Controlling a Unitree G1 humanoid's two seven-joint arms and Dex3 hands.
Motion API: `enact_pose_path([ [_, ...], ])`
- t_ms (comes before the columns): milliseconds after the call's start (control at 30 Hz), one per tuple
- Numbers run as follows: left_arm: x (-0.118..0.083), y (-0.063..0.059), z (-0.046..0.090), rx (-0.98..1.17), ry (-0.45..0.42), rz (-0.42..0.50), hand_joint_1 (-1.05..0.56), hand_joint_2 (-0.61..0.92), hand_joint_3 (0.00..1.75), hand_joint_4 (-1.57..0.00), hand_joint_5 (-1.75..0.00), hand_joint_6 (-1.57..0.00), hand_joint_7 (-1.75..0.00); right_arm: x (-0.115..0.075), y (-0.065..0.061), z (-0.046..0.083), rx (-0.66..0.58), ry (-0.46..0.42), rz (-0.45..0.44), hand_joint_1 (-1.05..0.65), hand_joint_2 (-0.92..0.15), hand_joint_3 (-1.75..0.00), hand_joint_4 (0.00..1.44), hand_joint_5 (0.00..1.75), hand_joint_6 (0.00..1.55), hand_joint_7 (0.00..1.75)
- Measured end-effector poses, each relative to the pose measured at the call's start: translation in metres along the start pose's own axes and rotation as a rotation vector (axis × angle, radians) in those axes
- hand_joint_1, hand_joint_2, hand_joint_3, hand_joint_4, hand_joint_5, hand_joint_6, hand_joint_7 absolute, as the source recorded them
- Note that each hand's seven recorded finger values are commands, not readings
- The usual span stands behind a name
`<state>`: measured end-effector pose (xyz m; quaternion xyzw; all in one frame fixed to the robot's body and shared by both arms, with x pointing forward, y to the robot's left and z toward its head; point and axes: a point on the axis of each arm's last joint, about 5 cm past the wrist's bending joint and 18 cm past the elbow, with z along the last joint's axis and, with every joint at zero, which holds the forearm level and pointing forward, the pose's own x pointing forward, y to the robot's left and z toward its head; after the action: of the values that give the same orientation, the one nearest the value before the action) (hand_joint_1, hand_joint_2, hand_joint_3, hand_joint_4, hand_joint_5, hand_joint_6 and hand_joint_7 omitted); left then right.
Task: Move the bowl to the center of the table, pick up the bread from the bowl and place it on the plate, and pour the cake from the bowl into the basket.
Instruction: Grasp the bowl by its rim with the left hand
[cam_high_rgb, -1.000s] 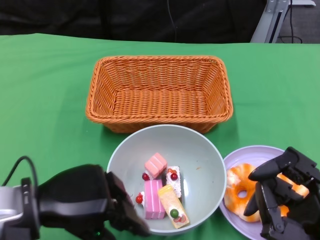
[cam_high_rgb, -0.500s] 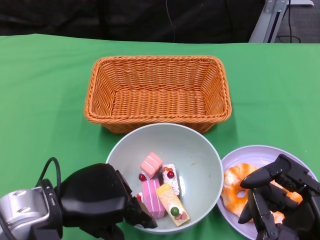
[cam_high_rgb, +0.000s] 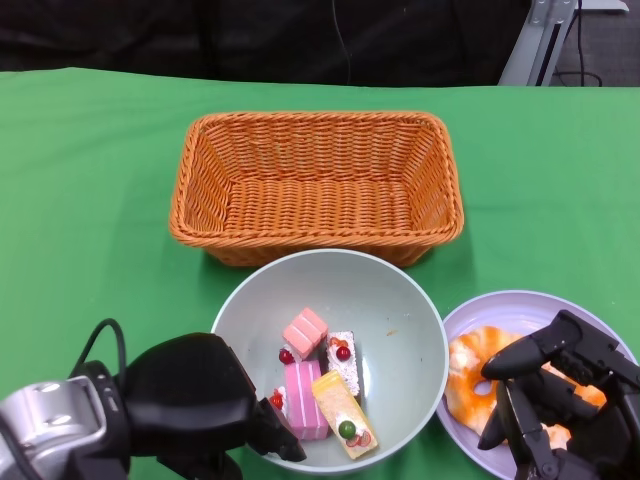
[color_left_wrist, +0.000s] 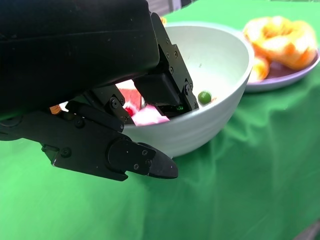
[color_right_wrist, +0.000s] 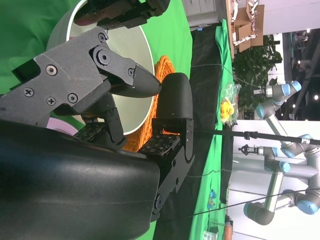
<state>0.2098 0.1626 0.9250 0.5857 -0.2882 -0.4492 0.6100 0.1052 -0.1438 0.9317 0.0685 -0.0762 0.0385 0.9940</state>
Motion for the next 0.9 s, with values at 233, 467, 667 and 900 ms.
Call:
enact_pose_path([
  [233, 0.011, -0.002, 0.011, 0.046, 0.041, -0.018, -0.48, 0.92, 0.09, -1.05, -0.04, -0.92, -0.02, -0.001, 0.0, 0.0, -0.007, 0.004, 0.007, -0.04, -0.58, -0.98, 0.73, 1.54, 0.69, 1.27],
  [467, 0.025, -0.006, 0.02, 0.034, 0.053, -0.094, -0.43, 0.92, 0.17, -0.97, -0.01, -0.84, 0.0, -0.001, -0.001, 0.001, -0.017, 0.004, 0.014, -0.05, -0.55, -1.02, 0.73, 1.55, 0.69, 1.28],
  [667, 0.039, -0.005, 0.009, 0.029, 0.043, -0.154, -0.38, 0.92, 0.19, -1.08, -0.07, -0.98, -0.08, -0.001, -0.001, 0.001, -0.032, 0.005, 0.021, -0.04, -0.54, -1.06, 0.73, 1.54, 0.68, 1.28],
  [900, 0.038, -0.016, -0.002, -0.031, 0.051, -0.056, -0.31, 0.92, 0.22, -0.58, -1.64, -0.71, -1.19, -0.002, 0.0, 0.002, -0.032, 0.005, 0.027, -0.04, -0.54, -1.06, 0.72, 1.53, 0.69, 1.27],
])
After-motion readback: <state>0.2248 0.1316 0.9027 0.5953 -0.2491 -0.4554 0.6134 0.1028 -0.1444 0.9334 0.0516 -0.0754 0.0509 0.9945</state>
